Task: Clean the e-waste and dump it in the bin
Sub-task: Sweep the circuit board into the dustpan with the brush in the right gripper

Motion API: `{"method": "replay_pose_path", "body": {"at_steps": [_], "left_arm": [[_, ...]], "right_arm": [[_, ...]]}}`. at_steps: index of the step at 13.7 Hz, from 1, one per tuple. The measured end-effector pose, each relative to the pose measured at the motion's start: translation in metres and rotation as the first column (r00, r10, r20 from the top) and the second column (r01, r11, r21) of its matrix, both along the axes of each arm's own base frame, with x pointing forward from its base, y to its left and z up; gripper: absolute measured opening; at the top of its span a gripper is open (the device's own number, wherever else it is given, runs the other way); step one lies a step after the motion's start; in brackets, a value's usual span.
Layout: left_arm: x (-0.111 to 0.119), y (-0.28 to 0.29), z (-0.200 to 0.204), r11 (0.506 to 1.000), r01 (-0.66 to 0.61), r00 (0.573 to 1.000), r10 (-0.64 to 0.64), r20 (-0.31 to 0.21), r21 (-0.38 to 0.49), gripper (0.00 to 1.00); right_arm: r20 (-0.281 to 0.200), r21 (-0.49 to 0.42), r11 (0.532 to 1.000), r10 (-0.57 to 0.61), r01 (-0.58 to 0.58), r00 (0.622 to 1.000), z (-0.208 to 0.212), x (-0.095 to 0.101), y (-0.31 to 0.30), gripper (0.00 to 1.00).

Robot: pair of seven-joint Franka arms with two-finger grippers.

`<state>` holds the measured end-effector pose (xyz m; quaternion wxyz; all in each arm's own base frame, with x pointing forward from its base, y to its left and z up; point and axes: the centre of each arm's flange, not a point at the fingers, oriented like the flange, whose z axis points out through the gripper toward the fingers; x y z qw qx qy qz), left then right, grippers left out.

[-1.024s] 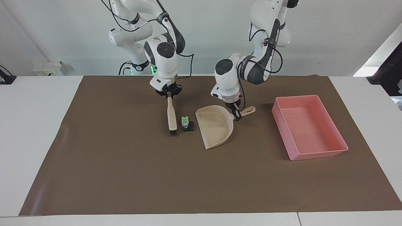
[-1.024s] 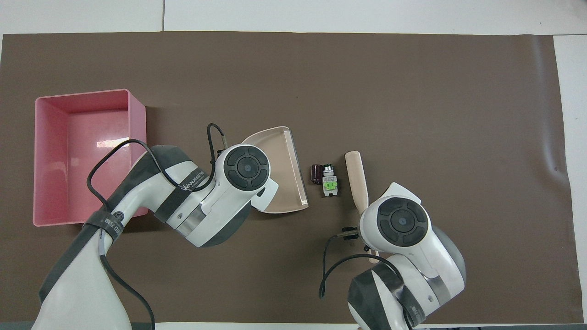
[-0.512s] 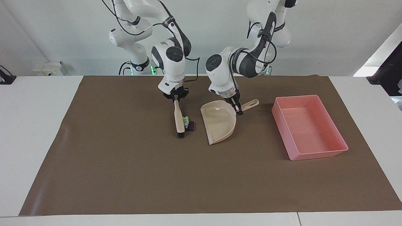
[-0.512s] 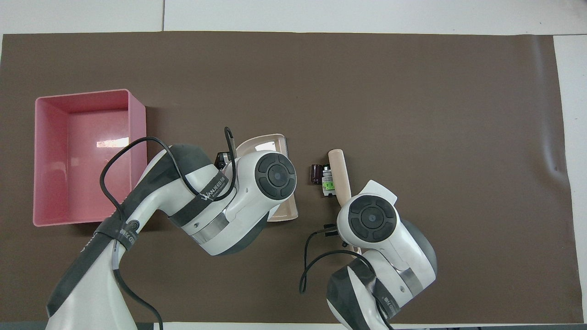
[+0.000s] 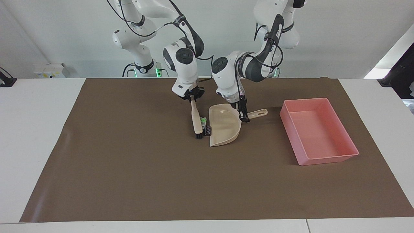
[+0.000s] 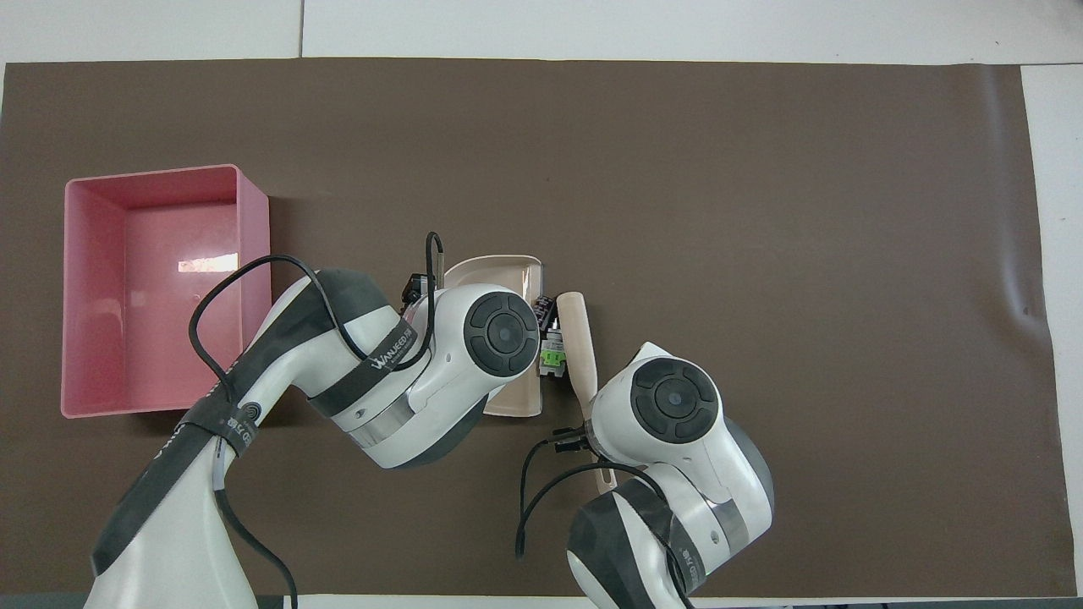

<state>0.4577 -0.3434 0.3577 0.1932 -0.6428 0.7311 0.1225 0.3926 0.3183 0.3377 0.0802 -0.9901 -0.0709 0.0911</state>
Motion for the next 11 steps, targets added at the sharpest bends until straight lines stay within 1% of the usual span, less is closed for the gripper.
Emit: {"method": "replay_pose_path", "body": {"at_steps": [2,4,5,6,8,11], "left_arm": [[-0.001,0.002,-0.005,1.000,0.001,1.000,-0.001,-0.005,0.003,0.33],[-0.003,0.004,-0.010,1.000,0.006,1.000,-0.006,-0.008,0.000,0.33],[-0.004,0.005,-0.014,1.000,0.009,1.000,-0.009,-0.008,-0.004,0.33],[-0.003,0.007,-0.017,1.000,0.010,1.000,-0.010,-0.007,-0.011,0.33],[0.000,0.012,-0.021,1.000,0.015,1.000,-0.015,-0.003,-0.027,0.33],[0.005,0.019,-0.023,0.999,0.013,1.000,-0.013,0.001,-0.040,0.33]], "right_arm": [[-0.016,0.118,0.993,0.007,-0.005,1.000,0.001,0.001,0.007,0.26],[-0.046,0.246,0.969,-0.008,0.019,0.999,0.006,0.004,0.017,0.26],[-0.050,0.283,0.959,-0.013,0.027,0.999,0.011,0.006,0.024,0.26],[-0.049,0.302,0.953,-0.017,0.031,0.999,0.016,0.007,0.030,0.26],[-0.041,0.312,0.950,-0.009,0.022,0.999,0.021,0.009,0.037,0.26],[-0.005,0.268,0.962,0.045,-0.042,0.999,0.018,0.010,0.036,0.26]]}}
